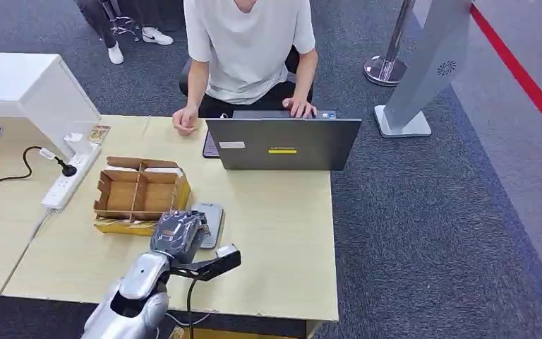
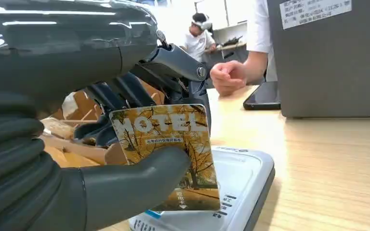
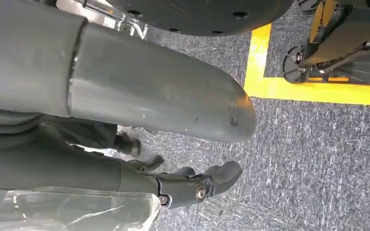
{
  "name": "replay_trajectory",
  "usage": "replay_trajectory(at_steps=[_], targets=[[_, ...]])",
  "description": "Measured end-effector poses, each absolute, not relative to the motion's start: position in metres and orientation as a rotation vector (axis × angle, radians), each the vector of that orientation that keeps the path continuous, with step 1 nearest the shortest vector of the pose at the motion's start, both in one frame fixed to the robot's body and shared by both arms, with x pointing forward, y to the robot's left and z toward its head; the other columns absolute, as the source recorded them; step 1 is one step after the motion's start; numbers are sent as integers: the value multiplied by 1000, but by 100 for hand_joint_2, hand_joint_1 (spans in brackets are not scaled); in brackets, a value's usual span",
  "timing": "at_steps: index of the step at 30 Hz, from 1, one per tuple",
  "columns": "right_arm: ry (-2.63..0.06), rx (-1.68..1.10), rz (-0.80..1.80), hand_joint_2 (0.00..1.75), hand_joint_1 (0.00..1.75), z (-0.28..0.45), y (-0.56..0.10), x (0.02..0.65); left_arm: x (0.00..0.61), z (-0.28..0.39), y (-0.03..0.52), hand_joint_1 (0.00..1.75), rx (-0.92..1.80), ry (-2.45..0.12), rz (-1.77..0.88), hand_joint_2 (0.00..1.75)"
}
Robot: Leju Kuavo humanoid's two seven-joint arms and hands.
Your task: Pass the card to the sensor for recognition and then transmit it.
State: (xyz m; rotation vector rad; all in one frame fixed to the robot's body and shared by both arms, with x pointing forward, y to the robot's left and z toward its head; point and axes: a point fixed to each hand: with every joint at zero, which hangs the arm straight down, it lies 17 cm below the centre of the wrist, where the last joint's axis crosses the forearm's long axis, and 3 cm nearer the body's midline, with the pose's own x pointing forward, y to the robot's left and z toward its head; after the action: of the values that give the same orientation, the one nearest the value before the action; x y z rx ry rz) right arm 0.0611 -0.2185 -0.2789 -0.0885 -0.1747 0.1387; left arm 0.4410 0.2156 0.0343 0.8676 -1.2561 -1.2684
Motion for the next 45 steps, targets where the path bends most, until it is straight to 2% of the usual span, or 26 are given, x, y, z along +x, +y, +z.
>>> replay_trajectory(at_steps=[8,29,37,45], targets=[[-178,-83,144,0,0,-279,-219,61,448,34,224,175,829,-1259,-1216,175],[-173,-89,155,0,0,-280,-225,60,488,64,311,175,978,-1195,-1042,175],[-176,-90,151,0,0,-280,-225,60,514,161,321,175,1276,-1349,-1028,175],[-178,-82,168,0,0,-280,-224,60,539,240,346,175,1482,-1346,-995,175]])
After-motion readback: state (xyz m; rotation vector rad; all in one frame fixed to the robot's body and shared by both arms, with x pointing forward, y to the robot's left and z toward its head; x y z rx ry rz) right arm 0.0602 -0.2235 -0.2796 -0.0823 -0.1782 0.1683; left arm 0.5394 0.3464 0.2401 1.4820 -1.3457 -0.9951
